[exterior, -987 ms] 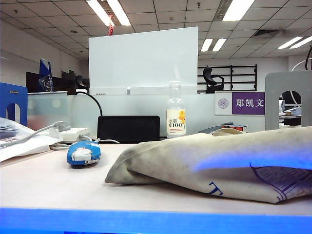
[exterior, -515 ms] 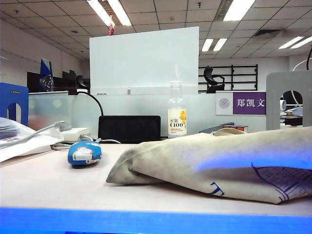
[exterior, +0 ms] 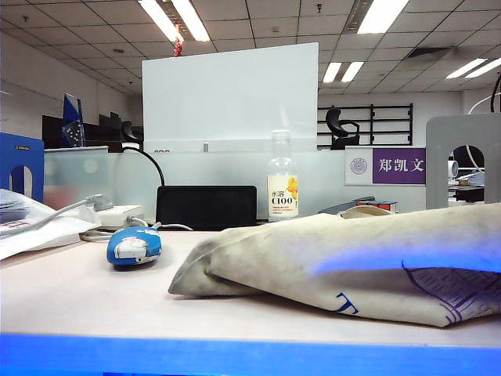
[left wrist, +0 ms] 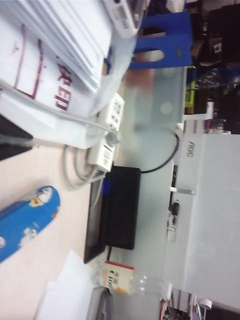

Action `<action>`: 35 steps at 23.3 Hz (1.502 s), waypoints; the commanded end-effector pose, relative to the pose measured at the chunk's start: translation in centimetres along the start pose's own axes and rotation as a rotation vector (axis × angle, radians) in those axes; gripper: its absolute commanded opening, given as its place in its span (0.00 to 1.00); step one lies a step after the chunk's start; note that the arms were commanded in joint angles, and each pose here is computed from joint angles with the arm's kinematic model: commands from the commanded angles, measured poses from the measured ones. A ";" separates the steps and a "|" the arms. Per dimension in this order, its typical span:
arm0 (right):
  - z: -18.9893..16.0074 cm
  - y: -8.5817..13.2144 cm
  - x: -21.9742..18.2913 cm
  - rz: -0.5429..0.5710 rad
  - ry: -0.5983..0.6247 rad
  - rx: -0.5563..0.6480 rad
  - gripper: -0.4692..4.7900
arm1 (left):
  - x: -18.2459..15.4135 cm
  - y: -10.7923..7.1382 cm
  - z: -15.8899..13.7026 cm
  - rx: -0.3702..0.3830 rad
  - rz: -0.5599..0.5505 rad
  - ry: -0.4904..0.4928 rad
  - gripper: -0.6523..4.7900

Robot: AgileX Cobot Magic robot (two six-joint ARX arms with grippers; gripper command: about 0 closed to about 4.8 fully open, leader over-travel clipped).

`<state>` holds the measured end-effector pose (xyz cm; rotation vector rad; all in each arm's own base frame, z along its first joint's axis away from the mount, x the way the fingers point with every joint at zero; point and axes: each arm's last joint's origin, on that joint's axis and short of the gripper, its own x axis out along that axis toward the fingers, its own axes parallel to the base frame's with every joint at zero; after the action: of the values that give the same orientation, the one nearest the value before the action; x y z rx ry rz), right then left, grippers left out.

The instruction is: Take the glasses case out of the canvas bag and put it on the table.

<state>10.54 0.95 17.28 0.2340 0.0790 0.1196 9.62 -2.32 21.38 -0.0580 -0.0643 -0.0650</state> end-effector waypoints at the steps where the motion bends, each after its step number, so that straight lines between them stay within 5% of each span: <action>1: -0.7 -0.4 0.1 -0.056 -0.001 0.000 0.08 | 0.2 0.0 -1.1 -0.012 -0.002 -0.038 0.11; 11: -2.2 -0.6 0.2 -0.054 0.095 -0.029 0.08 | 0.4 0.0 -5.1 0.036 -0.035 0.112 0.11; 35: -2.3 -0.6 0.2 -0.050 0.103 0.001 0.08 | 0.3 0.1 -5.2 0.037 0.004 0.126 0.11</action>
<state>10.54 0.87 15.09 0.2224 0.1895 0.0808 10.28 -2.53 16.06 -0.0149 0.0711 -0.0659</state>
